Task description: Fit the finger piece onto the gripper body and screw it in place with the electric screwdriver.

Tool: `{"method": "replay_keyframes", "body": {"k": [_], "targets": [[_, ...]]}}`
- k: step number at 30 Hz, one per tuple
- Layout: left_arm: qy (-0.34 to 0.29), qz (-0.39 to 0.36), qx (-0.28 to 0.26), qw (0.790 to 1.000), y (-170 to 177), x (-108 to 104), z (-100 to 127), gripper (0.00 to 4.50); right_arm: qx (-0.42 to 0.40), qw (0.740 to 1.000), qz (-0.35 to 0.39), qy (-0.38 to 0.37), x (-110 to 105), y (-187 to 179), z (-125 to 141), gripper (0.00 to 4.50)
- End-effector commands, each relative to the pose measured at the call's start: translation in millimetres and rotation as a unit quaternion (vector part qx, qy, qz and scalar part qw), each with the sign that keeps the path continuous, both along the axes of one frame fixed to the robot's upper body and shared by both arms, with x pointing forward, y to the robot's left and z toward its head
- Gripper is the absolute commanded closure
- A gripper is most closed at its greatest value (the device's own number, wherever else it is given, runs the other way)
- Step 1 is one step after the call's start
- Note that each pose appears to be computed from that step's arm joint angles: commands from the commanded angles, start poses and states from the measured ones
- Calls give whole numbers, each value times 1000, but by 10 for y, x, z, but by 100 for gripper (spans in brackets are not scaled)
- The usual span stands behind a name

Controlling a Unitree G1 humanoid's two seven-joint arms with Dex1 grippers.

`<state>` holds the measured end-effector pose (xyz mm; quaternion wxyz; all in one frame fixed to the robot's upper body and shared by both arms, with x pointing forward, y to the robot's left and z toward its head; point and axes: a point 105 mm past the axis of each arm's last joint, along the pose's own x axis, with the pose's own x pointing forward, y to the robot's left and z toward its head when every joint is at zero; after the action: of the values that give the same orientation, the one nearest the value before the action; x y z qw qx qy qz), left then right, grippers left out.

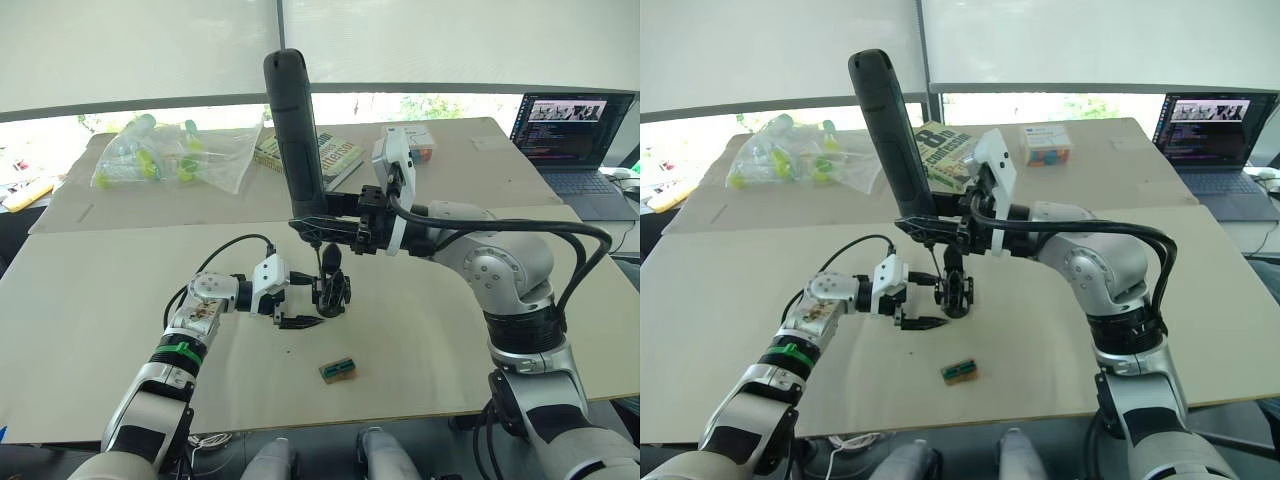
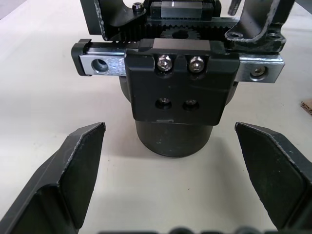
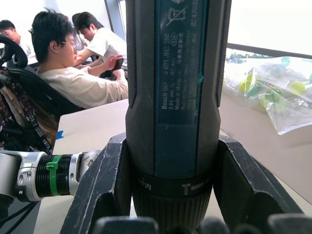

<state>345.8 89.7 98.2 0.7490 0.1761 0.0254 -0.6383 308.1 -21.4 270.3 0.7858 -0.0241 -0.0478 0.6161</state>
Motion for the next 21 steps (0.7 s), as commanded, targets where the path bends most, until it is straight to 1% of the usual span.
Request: {"method": "replay_keyframes", "body": {"k": [1,16,21], "targets": [[-26,-8,-4,1000,-39,34,141,0,21,999,16,-42,-129,2,196,259],[-30,-15,-11,999,-86,23,184,0,15,999,12,-39,-101,-10,151,259],[-30,-16,-13,999,-97,24,194,0,10,999,10,-36,-80,-16,100,259]]}}
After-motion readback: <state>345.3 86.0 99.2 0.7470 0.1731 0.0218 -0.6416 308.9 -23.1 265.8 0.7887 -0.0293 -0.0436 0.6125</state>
